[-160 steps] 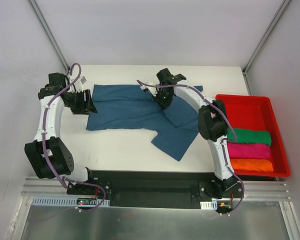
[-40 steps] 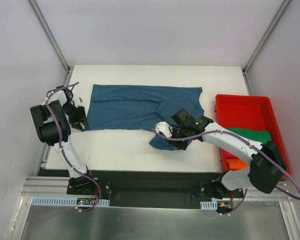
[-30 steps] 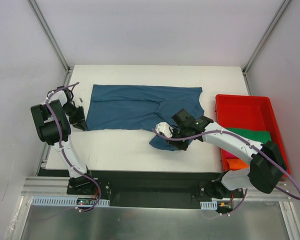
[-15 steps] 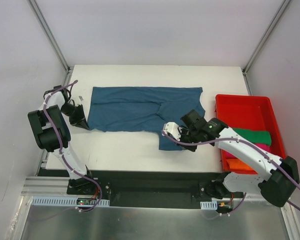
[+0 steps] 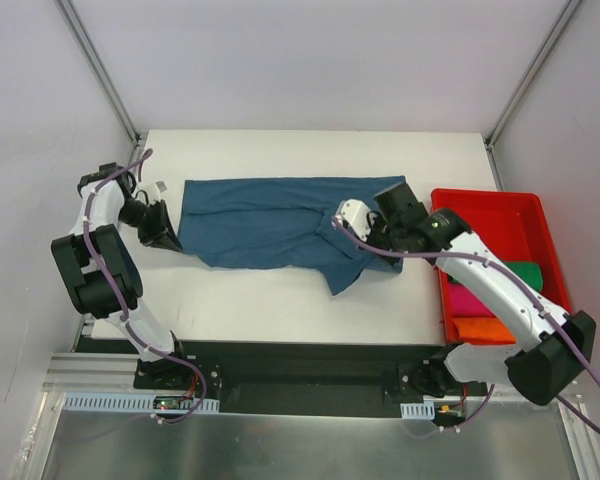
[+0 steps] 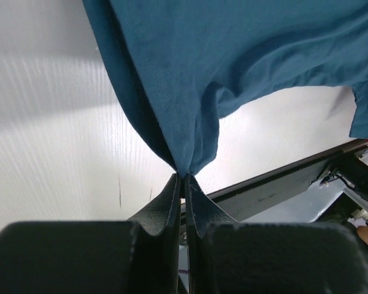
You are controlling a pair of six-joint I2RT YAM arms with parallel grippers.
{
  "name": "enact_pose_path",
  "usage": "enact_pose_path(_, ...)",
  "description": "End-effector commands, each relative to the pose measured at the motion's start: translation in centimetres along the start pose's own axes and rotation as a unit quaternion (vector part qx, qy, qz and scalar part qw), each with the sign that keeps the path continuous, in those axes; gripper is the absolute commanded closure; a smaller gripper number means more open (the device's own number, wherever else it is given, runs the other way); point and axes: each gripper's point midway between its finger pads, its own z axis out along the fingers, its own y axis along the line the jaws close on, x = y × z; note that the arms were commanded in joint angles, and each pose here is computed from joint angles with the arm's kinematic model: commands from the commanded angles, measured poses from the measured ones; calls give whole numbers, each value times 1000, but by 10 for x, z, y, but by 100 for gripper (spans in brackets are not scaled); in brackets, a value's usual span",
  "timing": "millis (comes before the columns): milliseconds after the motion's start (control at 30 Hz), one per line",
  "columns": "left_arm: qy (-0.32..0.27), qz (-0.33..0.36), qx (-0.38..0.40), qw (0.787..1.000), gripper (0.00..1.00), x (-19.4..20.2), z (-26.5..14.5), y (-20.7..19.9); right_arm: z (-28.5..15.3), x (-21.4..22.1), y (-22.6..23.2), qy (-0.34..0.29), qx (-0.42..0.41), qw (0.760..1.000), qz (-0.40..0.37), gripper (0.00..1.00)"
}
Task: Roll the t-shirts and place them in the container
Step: Fold the T-shirt at the center of the board.
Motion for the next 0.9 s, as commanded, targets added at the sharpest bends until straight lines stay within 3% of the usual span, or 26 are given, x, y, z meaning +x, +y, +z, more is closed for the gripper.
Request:
enact_pose_path(0,-30,28,18,999,100,-23,-23,-15,-9,-23,-49,-10,67,998,3,99)
enact_pose_path(233,-40,12,13,999,100,-48,-25,-6,-15,-32,-106,-4,129,992,15,99)
enact_pose_path(867,-44,1,54,998,100,-105,-12,-1,-9,-30,-198,24,197,979,54,99)
